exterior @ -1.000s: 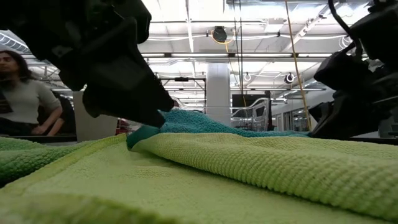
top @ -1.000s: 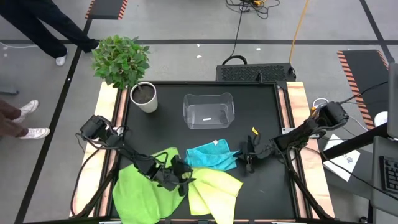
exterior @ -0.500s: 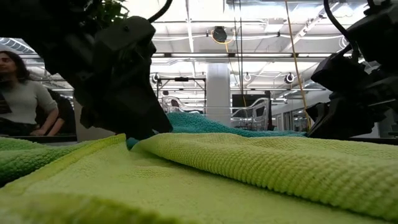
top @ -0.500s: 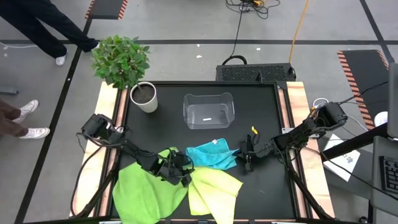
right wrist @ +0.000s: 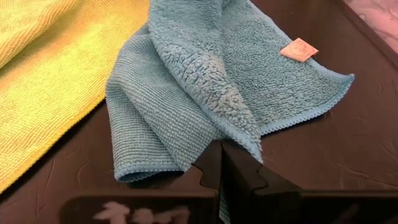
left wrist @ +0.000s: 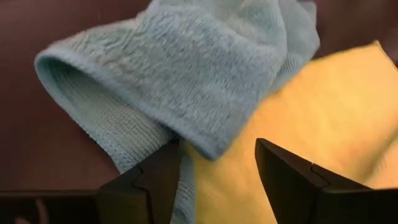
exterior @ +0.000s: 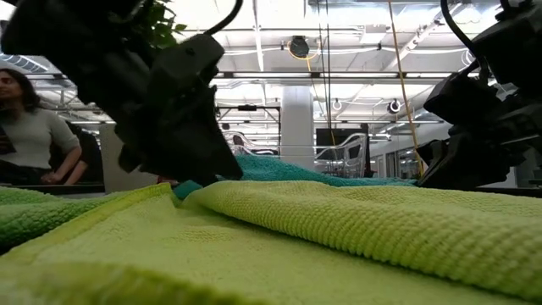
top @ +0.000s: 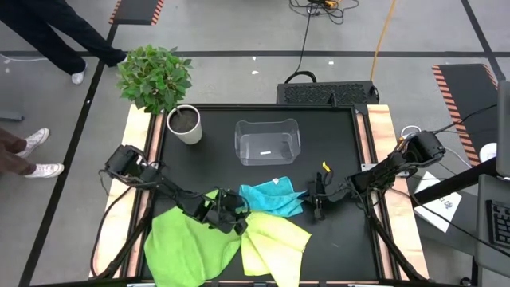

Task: Fold microfiber towels
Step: Fold the blue towel

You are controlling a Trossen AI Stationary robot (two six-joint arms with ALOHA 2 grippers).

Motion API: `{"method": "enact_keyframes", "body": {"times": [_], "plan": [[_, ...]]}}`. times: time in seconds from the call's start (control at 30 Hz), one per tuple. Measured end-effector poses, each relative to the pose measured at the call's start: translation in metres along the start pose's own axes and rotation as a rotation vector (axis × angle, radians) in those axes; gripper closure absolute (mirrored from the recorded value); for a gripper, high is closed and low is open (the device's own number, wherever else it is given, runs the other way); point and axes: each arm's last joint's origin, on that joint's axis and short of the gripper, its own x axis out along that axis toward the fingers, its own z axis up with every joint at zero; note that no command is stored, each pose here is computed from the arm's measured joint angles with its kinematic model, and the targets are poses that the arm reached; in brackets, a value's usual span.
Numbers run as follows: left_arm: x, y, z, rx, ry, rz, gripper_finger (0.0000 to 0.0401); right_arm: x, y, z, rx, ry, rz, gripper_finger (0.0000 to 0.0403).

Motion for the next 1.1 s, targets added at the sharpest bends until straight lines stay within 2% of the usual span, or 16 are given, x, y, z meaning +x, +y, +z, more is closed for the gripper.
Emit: {"method": "enact_keyframes", "body": {"times": [0.2, 0.27, 0.33, 0.5, 0.53, 0.8, 1.1], "plan": [[0.006, 0.0, 0.015, 0.025, -0.044, -0.054, 0.0191, 0.0, 0.0, 0.0, 0.007, 0.0, 0.001, 0.0403], [0.007, 0.0, 0.017, 0.04, -0.051, -0.061, 0.0204, 0.0, 0.0, 0.0, 0.007, 0.0, 0.001, 0.0403], [0.007, 0.0, 0.018, 0.065, -0.058, -0.068, 0.0236, 0.0, 0.0, 0.0, 0.007, 0.001, 0.004, 0.0403], [0.007, -0.002, 0.018, 0.147, -0.048, -0.103, 0.0373, 0.0, 0.0, 0.0, 0.007, 0.002, 0.006, 0.0403], [0.007, -0.003, 0.018, 0.159, -0.048, -0.111, 0.0385, 0.0, 0.0, 0.0, 0.007, 0.002, 0.006, 0.0403], [0.005, -0.012, 0.026, 0.249, -0.133, -0.196, 0.0395, 0.0, 0.001, 0.0, -0.011, 0.002, 0.009, 0.0403], [-0.034, -0.022, 0.059, 0.299, -0.277, -0.267, 0.0397, -0.003, 0.002, 0.006, -0.065, -0.04, 0.02, 0.0403]]}}
